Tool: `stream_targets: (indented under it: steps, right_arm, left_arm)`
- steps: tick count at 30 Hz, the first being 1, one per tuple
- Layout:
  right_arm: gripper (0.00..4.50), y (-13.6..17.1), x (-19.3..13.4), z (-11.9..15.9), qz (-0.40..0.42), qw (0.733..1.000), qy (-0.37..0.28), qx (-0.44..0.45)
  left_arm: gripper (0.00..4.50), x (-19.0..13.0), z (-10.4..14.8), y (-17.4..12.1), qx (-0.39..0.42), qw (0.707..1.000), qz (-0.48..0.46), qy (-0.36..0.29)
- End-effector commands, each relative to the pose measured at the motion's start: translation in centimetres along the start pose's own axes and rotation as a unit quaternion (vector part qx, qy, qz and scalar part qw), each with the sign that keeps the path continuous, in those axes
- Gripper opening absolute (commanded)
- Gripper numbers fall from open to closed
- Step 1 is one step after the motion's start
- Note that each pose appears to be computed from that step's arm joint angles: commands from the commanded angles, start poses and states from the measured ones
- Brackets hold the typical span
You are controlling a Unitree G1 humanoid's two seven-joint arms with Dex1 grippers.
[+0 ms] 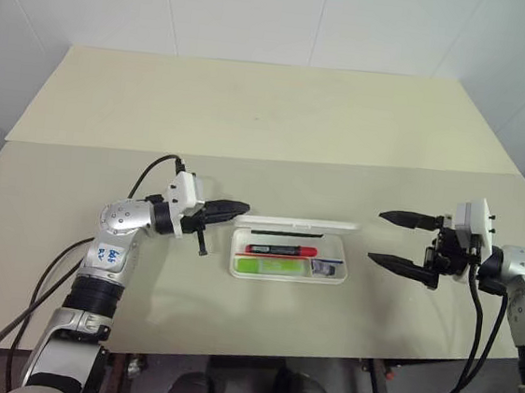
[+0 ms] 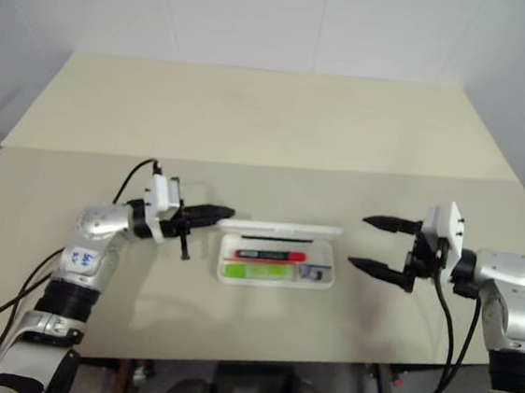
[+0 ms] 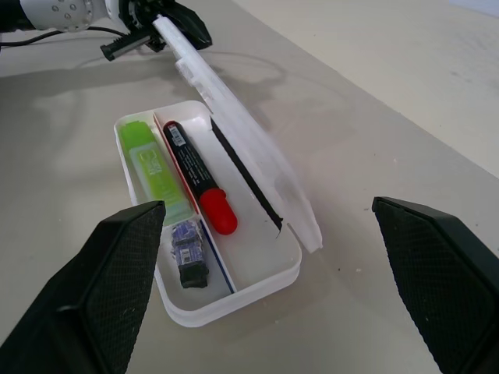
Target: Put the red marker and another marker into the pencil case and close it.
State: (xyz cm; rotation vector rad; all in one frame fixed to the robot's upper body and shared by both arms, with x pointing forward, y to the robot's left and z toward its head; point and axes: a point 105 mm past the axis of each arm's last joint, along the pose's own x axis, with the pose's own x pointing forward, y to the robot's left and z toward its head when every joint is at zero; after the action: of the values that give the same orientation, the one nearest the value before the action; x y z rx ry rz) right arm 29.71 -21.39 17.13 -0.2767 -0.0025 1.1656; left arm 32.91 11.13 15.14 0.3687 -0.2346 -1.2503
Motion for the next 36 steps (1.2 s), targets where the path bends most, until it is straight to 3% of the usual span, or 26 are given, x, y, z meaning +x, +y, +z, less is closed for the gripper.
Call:
stream_targets:
  steps: [1, 6, 14, 23, 31, 36]
  right_arm:
    - [4.5, -0.1, -0.3, 1.3, -0.01, 1.0, -0.016, -0.024]
    - [4.5, -0.2, -0.4, 1.3, -0.013, 0.999, -0.016, -0.024]
    - [4.5, 0.2, -0.6, 1.5, -0.022, 1.0, -0.012, -0.009]
    - [4.5, 1.0, -0.4, 2.0, -0.027, 0.999, -0.017, -0.008]
    - [4.5, 1.4, 0.1, 2.0, -0.031, 0.999, -0.026, -0.006]
    - [4.5, 1.3, 0.6, 2.1, -0.028, 0.999, -0.035, -0.008]
  left_arm:
    - [0.03, 0.7, 1.2, -0.9, 0.041, 0.998, -0.053, -0.004]
    - [0.03, 2.5, 1.1, -2.5, 0.048, 0.992, -0.113, 0.013]
    - [0.03, 4.3, -0.7, -4.3, 0.064, 0.981, -0.149, 0.103]
    - [0.03, 4.7, -2.1, -5.7, 0.021, 0.975, -0.142, 0.171]
    - [0.03, 5.0, -2.3, -5.8, -0.005, 0.975, -0.124, 0.186]
    - [0.03, 4.6, -1.2, -4.3, -0.024, 0.984, -0.081, 0.156]
